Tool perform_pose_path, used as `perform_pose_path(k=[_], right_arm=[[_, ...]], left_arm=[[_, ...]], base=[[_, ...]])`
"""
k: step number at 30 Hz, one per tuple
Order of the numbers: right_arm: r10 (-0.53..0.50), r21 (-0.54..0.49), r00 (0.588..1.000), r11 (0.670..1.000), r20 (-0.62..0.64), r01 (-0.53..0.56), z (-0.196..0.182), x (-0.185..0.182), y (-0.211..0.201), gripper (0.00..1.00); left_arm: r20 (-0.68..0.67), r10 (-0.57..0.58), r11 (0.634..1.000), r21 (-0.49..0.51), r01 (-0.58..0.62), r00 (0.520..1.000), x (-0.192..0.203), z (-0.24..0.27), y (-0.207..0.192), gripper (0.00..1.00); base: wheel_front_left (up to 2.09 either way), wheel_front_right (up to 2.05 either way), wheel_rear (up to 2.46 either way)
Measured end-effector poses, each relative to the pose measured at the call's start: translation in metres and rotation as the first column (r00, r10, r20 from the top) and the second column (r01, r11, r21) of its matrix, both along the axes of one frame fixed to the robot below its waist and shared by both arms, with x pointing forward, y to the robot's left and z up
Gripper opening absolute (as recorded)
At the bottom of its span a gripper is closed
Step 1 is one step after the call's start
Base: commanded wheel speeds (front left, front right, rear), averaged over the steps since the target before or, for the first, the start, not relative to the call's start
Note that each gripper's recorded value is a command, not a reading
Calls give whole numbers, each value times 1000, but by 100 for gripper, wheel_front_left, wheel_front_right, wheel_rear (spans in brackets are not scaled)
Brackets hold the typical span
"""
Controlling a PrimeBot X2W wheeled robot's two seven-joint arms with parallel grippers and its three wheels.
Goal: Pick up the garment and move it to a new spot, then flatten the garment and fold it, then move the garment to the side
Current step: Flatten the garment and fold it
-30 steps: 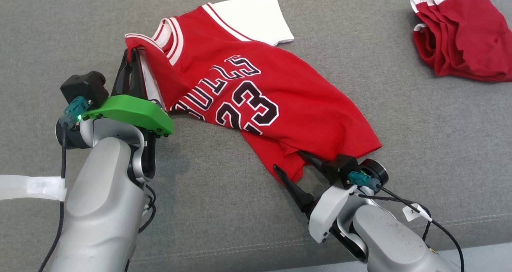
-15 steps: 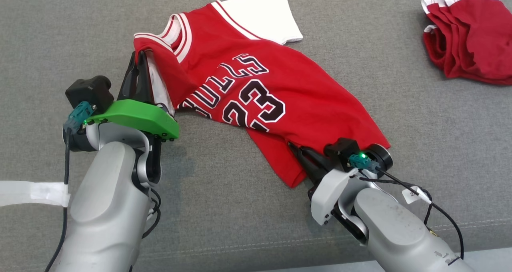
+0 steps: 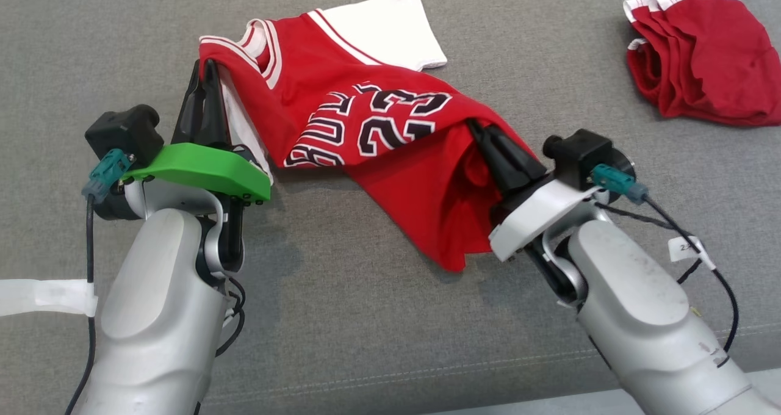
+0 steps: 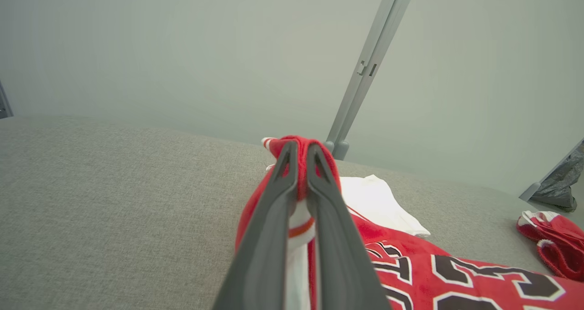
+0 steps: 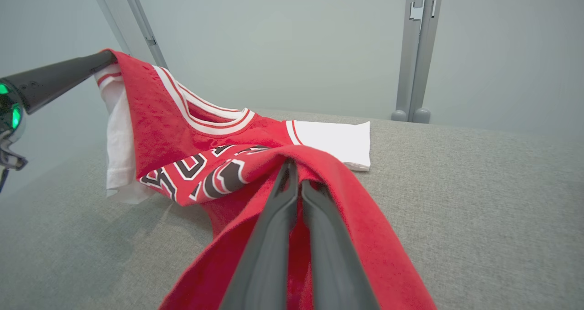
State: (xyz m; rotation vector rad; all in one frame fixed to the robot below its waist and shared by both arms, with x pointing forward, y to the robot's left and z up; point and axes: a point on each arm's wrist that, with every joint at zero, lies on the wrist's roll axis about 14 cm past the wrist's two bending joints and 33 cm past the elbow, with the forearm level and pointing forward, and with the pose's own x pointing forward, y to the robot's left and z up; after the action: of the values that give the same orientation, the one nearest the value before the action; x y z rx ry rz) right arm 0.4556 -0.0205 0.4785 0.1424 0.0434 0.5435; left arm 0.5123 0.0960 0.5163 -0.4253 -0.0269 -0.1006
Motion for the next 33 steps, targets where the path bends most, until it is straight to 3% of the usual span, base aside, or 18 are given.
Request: perform_pose_path(k=[6,14,21,23,26,30,33], right_arm=[[-116,-41,989,992,92,120,26,15,-55,0],[-145,-43,965,986,217,158,68,16,-83,0],[-285,-6,851,947,441,320,150,16,-142,0],[-287,-2,838,946,463,325,159,13,-145,0],[-241,-47,891,959,385,280,126,5,-136,0],[-182,-172,979,966,93,196,21,-31,-126,0],[-150,-206,982,971,-114,124,-38,-68,-117,0]], left_arm=[[100,-21,999,-40,25,995,1,37,-11,0],[253,13,995,-97,12,967,-5,95,-2,0],[363,81,991,-127,-37,928,-17,136,19,0],[366,102,989,-139,-54,925,-20,137,26,0],[321,105,986,-158,-56,941,-25,119,27,0],[147,91,987,-142,-70,985,-39,52,24,0],[-23,95,988,-121,-97,995,-61,-9,28,0]], base=[[0,0,0],[0,0,0],[0,0,0],[0,0,0],[0,0,0],[0,0,0],[0,0,0]])
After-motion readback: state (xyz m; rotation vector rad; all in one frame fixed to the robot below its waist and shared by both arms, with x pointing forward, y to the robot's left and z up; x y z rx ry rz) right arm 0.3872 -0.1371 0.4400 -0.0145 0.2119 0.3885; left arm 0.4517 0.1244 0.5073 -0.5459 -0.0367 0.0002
